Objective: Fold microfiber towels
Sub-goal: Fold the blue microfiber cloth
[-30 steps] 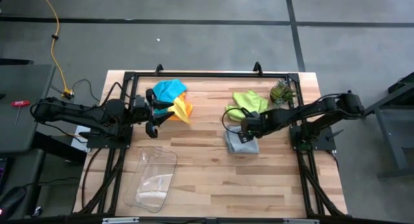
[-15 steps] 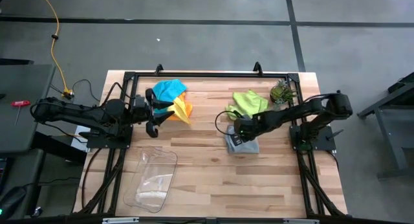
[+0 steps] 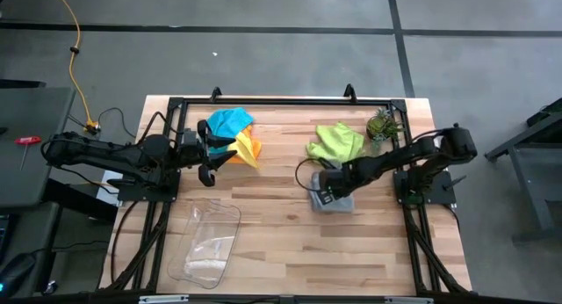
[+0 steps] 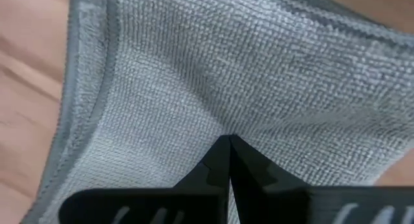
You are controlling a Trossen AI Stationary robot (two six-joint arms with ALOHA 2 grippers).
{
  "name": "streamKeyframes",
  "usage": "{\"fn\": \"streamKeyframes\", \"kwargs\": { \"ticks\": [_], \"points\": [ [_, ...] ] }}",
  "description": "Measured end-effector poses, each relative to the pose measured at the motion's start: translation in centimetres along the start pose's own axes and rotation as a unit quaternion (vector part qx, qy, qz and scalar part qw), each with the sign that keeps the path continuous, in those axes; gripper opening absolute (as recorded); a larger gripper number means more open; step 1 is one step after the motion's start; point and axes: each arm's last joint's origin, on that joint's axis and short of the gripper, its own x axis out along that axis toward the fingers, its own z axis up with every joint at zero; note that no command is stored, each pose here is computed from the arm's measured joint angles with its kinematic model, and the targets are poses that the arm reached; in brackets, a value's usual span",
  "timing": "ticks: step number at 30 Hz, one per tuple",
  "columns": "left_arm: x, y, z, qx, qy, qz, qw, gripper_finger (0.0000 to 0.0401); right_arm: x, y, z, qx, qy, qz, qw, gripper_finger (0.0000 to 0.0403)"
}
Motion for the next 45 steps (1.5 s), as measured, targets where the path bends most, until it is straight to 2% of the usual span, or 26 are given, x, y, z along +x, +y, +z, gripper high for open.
{"fn": "streamKeyframes", "kwargs": {
  "ticks": [12, 23, 26, 31, 39, 45],
  "points": [
    [0.0, 0.0, -0.2, 0.011, 0.01, 0.001, 1.0, 0.0163, -0.4, 0.4, -7.9, -0.012, 0.083, -0.056, 0.995, 0.0],
    [0.0, 0.0, -0.2, 0.011, 0.012, 0.001, 1.0, 0.0163, -1.2, 0.3, -15.9, 0.056, 0.131, -0.05, 0.989, 0.0],
    [0.0, 0.0, -0.2, 0.011, 0.012, 0.001, 1.0, 0.0163, -1.4, -0.2, -17.4, 0.049, 0.132, -0.06, 0.988, 0.0],
    [0.0, 0.0, -0.2, 0.011, 0.012, 0.001, 1.0, 0.0163, -1.6, -1.1, -18.1, 0.003, 0.125, -0.089, 0.988, 0.0],
    [0.0, 0.0, -0.2, 0.009, 0.012, 0.001, 1.0, 0.0163, -1.6, -1.3, -17.6, -0.145, 0.135, -0.085, 0.977, 0.0],
    [0.0, 0.0, -0.2, 0.008, 0.011, 0.001, 1.0, 0.0163, -2.7, -1.2, -17.6, -0.163, 0.148, -0.063, 0.973, 0.0]
  ]
}}
